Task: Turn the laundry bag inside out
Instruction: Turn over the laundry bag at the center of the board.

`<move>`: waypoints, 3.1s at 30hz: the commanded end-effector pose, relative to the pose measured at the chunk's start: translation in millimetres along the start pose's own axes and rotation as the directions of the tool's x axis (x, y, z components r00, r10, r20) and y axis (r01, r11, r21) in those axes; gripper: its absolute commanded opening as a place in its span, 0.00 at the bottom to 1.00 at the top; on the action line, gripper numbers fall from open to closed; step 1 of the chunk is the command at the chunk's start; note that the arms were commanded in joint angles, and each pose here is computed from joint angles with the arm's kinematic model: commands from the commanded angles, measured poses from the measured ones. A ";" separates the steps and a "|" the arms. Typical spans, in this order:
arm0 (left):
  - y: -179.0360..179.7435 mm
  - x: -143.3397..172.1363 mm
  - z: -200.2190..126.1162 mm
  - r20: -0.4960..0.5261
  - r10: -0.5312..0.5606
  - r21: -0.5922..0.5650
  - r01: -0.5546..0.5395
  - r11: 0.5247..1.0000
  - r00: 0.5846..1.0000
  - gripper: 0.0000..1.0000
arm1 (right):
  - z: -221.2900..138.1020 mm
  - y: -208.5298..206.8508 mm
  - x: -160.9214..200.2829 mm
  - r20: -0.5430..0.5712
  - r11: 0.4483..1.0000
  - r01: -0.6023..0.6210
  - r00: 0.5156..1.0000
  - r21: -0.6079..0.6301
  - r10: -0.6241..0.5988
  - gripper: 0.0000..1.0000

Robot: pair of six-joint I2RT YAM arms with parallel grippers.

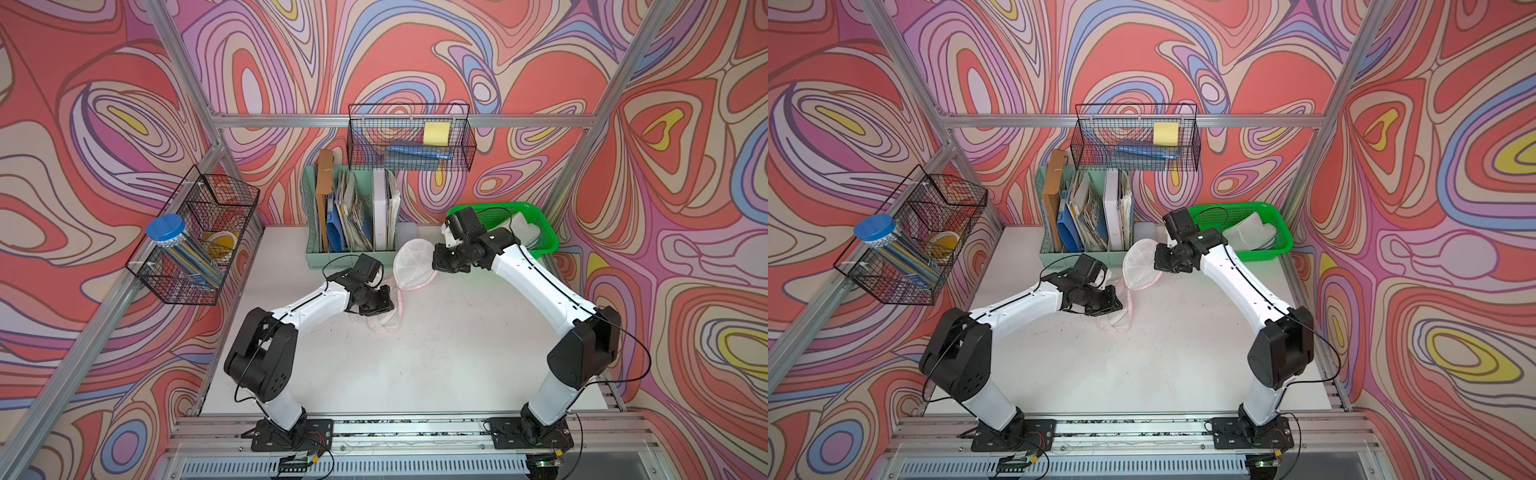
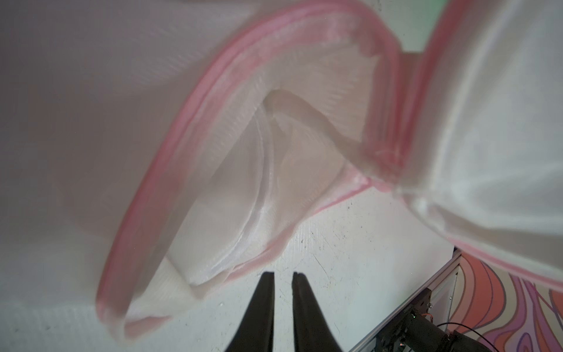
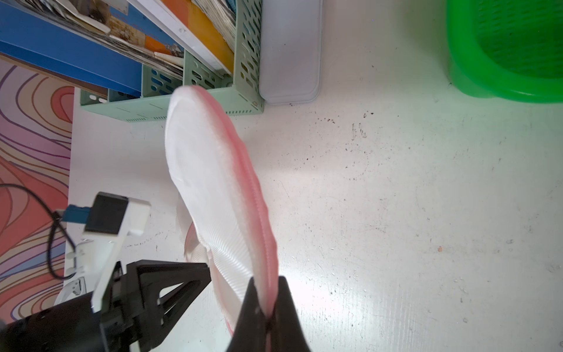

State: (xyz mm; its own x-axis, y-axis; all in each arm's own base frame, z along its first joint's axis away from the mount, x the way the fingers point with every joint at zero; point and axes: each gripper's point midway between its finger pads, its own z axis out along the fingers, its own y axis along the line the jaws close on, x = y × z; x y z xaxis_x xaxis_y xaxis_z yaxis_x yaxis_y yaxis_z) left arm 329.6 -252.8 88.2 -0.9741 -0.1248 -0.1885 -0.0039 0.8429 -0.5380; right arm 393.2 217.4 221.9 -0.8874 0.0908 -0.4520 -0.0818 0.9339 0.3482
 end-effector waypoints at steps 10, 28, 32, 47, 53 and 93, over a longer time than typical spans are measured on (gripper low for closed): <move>24.3 -38.3 41.9 0.072 -0.089 -0.127 0.098 0.987 0.993 0.17 | -19.3 8.7 11.9 -0.011 0.996 -0.029 1.000 -0.080 0.028 0.00; 59.3 -36.7 59.4 0.033 -0.126 -0.217 0.130 0.968 0.992 0.32 | -107.2 23.7 -46.5 0.100 0.977 -0.013 0.994 -0.211 0.034 0.00; 49.7 -37.7 53.1 0.036 -0.124 -0.181 0.128 0.975 0.992 0.35 | -92.5 22.0 -41.4 0.076 0.975 -0.027 0.996 -0.220 0.044 0.00; -18.2 -40.3 -27.2 0.010 -0.183 -0.039 0.183 0.982 0.983 0.52 | -61.8 -5.0 -43.6 0.230 0.991 0.123 0.967 -0.060 -0.107 0.00; -26.8 -41.8 -45.4 -0.032 -0.361 0.052 0.362 0.931 0.932 0.52 | -65.1 11.0 -40.6 0.343 0.947 0.318 0.887 0.034 -0.310 0.00; -39.8 -102.4 -41.1 -0.055 -0.728 0.395 0.685 0.613 0.683 0.26 | -62.3 30.0 4.4 0.451 0.860 0.505 0.752 0.073 -0.480 0.00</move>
State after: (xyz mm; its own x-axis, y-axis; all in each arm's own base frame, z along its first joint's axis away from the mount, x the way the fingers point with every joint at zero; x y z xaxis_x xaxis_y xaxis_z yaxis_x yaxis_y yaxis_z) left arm 411.4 -248.6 161.5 -0.6709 -0.6749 0.3071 -0.5961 0.2446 -0.7647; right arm 364.2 222.2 273.7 -0.4520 -0.2297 -0.8619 -0.4723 0.8814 0.0128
